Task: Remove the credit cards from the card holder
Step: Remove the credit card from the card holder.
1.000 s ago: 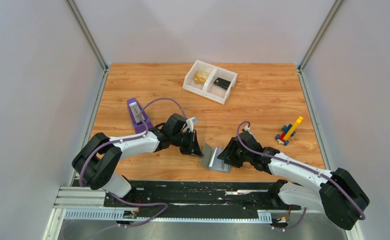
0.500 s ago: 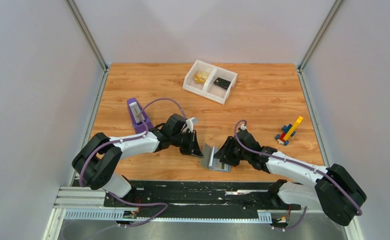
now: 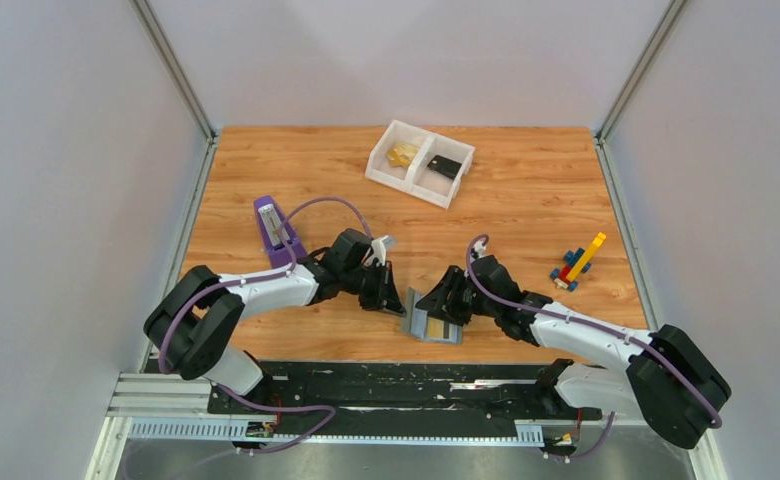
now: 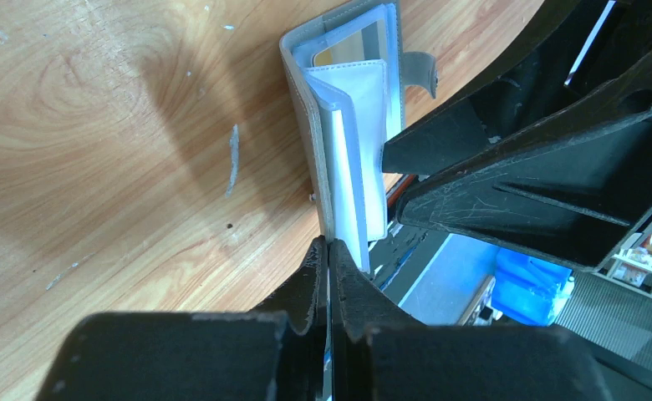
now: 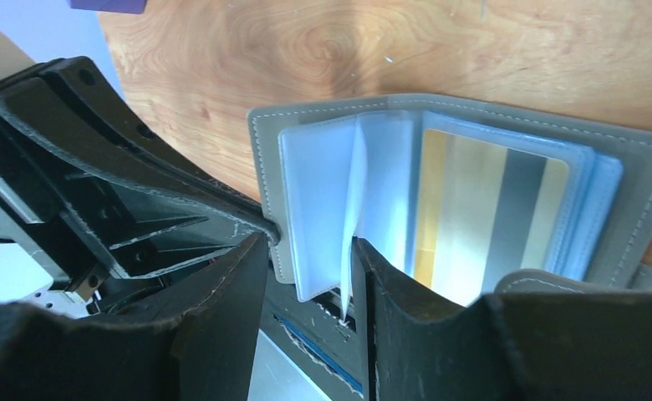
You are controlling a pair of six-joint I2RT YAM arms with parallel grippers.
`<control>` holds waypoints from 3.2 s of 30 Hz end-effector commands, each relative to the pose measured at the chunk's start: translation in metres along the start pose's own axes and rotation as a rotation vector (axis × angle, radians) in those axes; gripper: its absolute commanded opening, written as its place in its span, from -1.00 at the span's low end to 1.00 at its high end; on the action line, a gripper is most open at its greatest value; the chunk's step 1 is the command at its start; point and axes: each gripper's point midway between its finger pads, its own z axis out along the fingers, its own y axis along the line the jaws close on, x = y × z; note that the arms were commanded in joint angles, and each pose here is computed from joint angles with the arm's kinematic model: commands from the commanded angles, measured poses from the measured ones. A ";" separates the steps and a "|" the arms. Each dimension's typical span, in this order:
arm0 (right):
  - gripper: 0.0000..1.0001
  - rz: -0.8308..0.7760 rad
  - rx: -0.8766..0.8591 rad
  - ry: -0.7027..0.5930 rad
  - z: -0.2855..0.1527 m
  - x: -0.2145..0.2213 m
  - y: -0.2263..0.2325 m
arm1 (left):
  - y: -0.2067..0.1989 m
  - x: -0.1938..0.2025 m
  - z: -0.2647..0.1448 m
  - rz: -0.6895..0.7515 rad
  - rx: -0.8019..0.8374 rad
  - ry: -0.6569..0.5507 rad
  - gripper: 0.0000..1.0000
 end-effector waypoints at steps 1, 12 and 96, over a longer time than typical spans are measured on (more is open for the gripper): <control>-0.14 -0.020 -0.094 -0.016 0.000 -0.005 0.024 | -0.010 -0.002 -0.006 0.013 0.028 -0.026 -0.99; -0.16 -0.052 -0.140 0.033 0.007 0.002 0.033 | -0.014 -0.003 -0.009 0.003 0.036 -0.035 -0.61; -0.51 -0.197 0.057 0.117 0.053 0.025 0.009 | -0.035 -0.038 -0.021 0.037 0.000 -0.066 -0.56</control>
